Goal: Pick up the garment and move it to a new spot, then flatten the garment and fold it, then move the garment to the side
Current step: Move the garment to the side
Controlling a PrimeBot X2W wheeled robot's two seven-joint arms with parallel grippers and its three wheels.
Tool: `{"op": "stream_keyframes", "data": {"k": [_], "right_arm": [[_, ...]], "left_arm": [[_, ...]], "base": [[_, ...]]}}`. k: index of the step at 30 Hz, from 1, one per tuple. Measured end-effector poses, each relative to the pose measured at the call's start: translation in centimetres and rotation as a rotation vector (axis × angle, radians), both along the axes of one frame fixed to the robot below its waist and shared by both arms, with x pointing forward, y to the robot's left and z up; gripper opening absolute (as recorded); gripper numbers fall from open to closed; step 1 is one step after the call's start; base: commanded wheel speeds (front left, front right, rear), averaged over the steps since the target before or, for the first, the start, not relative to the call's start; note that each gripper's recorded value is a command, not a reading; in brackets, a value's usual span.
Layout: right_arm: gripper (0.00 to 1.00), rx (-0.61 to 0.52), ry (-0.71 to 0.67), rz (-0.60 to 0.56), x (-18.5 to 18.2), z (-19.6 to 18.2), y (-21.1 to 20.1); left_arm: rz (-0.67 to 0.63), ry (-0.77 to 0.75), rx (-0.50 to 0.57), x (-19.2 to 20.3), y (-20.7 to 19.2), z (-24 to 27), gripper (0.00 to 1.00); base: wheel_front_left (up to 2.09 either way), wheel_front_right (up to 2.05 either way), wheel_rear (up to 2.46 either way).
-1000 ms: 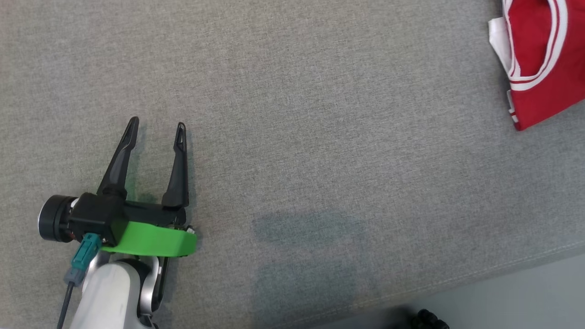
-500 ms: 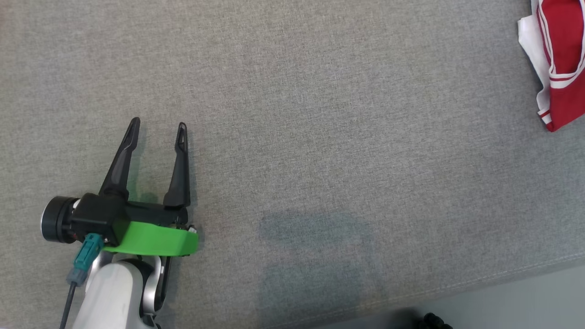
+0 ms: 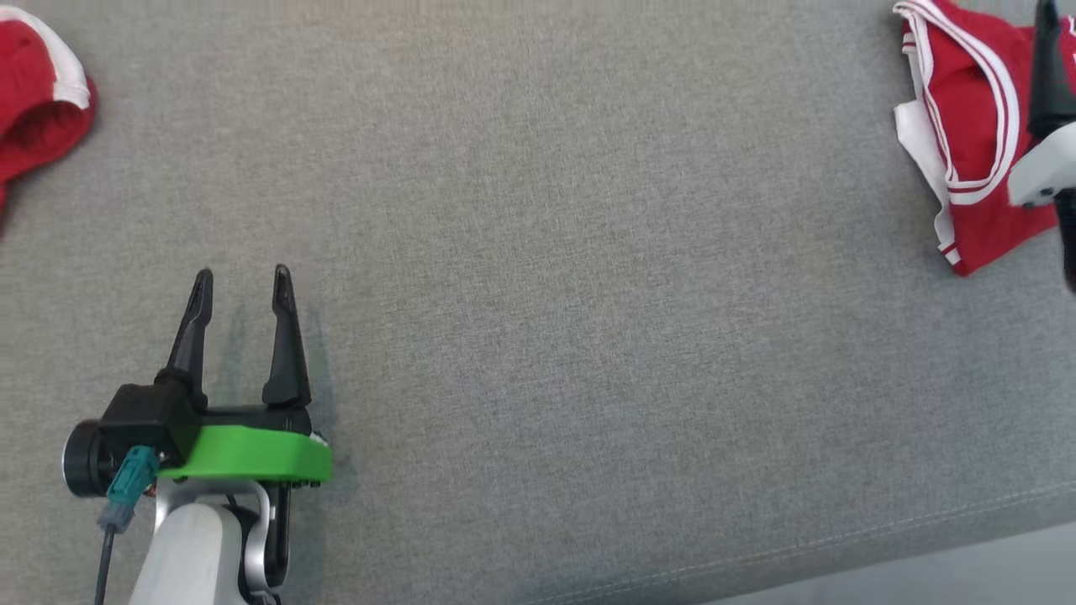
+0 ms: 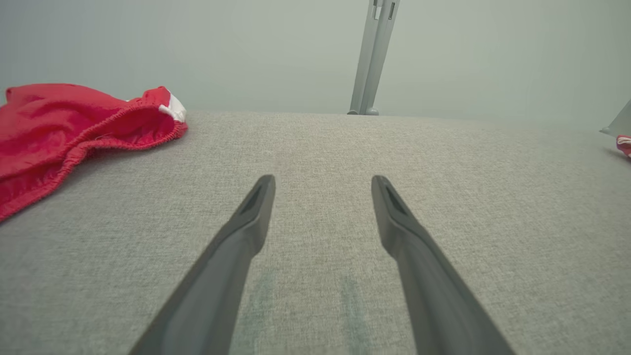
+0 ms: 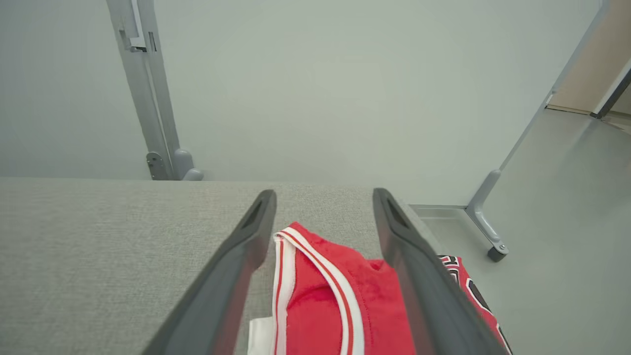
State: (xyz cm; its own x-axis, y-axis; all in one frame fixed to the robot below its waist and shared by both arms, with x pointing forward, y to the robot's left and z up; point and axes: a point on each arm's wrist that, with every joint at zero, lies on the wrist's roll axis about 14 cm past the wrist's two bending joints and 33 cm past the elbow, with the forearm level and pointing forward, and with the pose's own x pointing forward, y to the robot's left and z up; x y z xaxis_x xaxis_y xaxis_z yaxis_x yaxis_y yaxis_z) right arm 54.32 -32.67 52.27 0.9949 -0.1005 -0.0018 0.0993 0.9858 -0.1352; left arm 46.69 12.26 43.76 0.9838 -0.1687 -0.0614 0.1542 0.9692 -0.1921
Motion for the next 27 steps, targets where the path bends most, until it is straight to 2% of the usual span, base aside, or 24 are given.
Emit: {"op": "stream_keyframes", "data": {"k": [14, 18, 27], "right_arm": [[1.00, 0.138, -0.105, 0.194, -6.3, 1.9, 10.3], [1.00, 0.196, -0.120, 0.260, -8.4, 1.8, 14.4], [1.00, 0.259, -0.154, 0.356, -11.6, 2.3, 20.0]], "left_arm": [[0.131, -0.030, -0.025, -5.3, 3.5, 3.3, 1.00], [0.166, -0.052, -0.029, -6.9, 4.6, 4.3, 1.00], [0.221, -0.074, -0.023, -10.1, 6.4, 5.2, 1.00]], "base": [[0.00, 0.00, 0.00], [0.00, 0.00, 0.00], [0.00, 0.00, 0.00]]}}
